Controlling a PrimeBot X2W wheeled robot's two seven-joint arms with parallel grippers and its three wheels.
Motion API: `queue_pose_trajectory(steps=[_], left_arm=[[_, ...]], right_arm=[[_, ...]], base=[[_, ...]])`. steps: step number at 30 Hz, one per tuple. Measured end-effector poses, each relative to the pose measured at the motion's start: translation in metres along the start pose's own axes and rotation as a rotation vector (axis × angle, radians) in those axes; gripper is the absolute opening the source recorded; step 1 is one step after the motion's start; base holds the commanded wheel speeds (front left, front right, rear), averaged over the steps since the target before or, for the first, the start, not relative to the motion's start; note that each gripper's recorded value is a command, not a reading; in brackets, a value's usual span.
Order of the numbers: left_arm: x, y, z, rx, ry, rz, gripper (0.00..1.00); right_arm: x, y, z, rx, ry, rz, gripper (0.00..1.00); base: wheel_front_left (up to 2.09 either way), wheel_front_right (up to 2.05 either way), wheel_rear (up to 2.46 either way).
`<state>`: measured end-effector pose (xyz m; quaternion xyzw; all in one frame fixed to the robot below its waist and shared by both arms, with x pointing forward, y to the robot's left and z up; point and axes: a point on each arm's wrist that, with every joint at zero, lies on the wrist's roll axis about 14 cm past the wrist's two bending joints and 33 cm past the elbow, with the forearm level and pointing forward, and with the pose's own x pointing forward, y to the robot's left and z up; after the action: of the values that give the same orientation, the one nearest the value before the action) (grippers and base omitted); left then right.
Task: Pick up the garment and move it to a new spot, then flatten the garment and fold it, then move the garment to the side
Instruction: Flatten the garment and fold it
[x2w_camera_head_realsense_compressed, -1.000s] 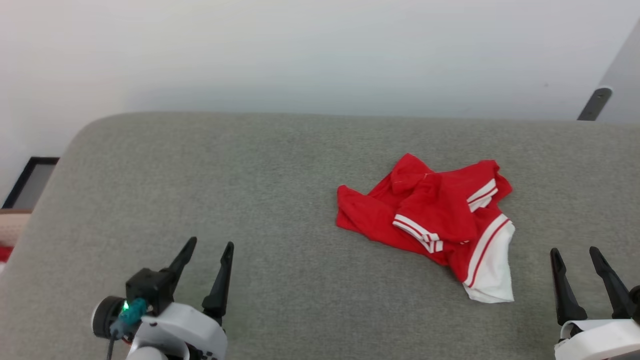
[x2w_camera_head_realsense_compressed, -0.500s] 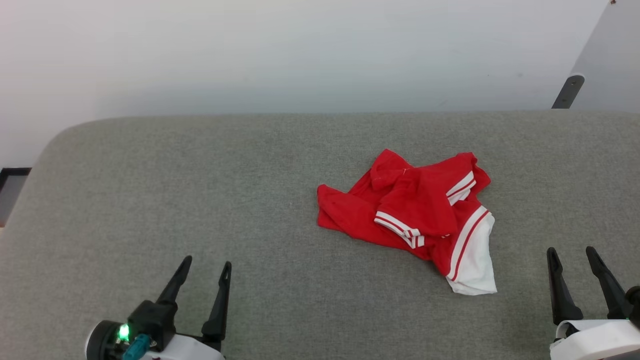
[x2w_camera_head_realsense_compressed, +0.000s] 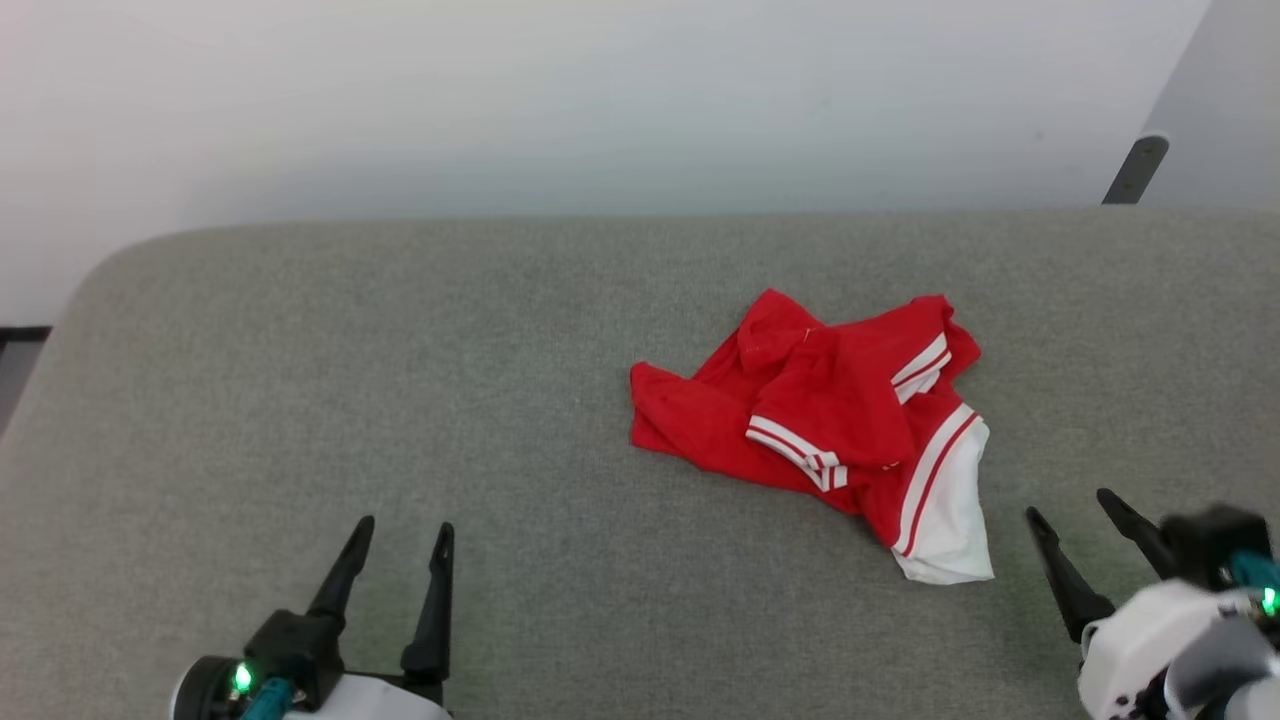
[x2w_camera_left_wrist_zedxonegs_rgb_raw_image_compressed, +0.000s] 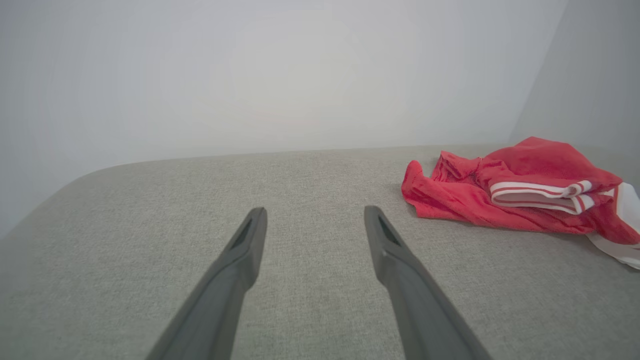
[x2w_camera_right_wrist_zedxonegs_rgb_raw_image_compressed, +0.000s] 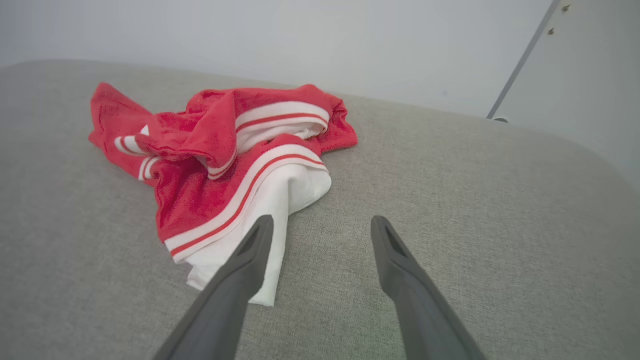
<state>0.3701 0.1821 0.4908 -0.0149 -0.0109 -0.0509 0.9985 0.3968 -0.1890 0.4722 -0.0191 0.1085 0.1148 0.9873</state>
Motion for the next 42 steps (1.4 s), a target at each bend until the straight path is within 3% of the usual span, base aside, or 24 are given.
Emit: queue_pose_trajectory(steps=[3,8,10,19,20,21,22,26,32,36,39,42], left_arm=[[0.002,-0.002,-0.005,-0.012,0.012,0.003,1.0],[0.01,-0.007,-0.014,-0.029,0.032,0.007,1.0],[0.015,-0.01,-0.018,-0.032,0.04,0.003,1.0],[0.028,-0.009,-0.034,-0.059,0.078,0.022,1.0],[0.029,-0.008,-0.035,-0.062,0.08,0.025,1.0],[0.03,-0.007,-0.036,-0.06,0.085,0.028,1.0],[0.031,-0.006,-0.038,-0.058,0.09,0.031,1.0],[0.034,-0.003,-0.043,-0.057,0.103,0.041,1.0],[0.039,-0.005,-0.047,-0.061,0.109,0.038,1.0],[0.044,-0.009,-0.048,-0.065,0.108,0.026,1.0],[0.048,-0.012,-0.047,-0.068,0.102,0.016,1.0],[0.051,-0.014,-0.048,-0.07,0.103,0.01,1.0]], right_arm=[[0.008,0.004,-0.012,-0.05,0.145,0.065,1.0],[0.021,0.008,-0.029,0.025,0.373,0.133,1.0],[0.024,0.008,-0.034,-0.007,0.45,0.16,1.0],[0.048,0.021,-0.052,-0.048,0.613,0.258,1.0],[0.05,0.024,-0.056,-0.042,0.625,0.268,0.66],[0.052,0.026,-0.059,-0.039,0.634,0.277,0.15],[0.055,0.027,-0.06,-0.041,0.638,0.281,0.0],[0.066,0.026,-0.06,-0.06,0.621,0.283,0.0],[0.075,-0.019,-0.028,-0.242,0.533,0.184,0.0],[0.076,-0.055,0.009,-0.395,0.457,0.083,0.0],[0.071,-0.09,0.037,-0.592,0.426,-0.032,0.0],[0.066,-0.106,0.053,-0.663,0.407,-0.109,0.0]], base=[[0.0,0.0,0.0],[0.0,0.0,0.0],[0.0,0.0,0.0],[0.0,0.0,0.0],[0.0,0.0,0.0],[0.0,0.0,0.0],[0.0,0.0,0.0],[0.0,0.0,0.0],[0.0,0.0,0.0],[0.0,0.0,0.0],[0.0,0.0,0.0],[0.0,0.0,0.0]])
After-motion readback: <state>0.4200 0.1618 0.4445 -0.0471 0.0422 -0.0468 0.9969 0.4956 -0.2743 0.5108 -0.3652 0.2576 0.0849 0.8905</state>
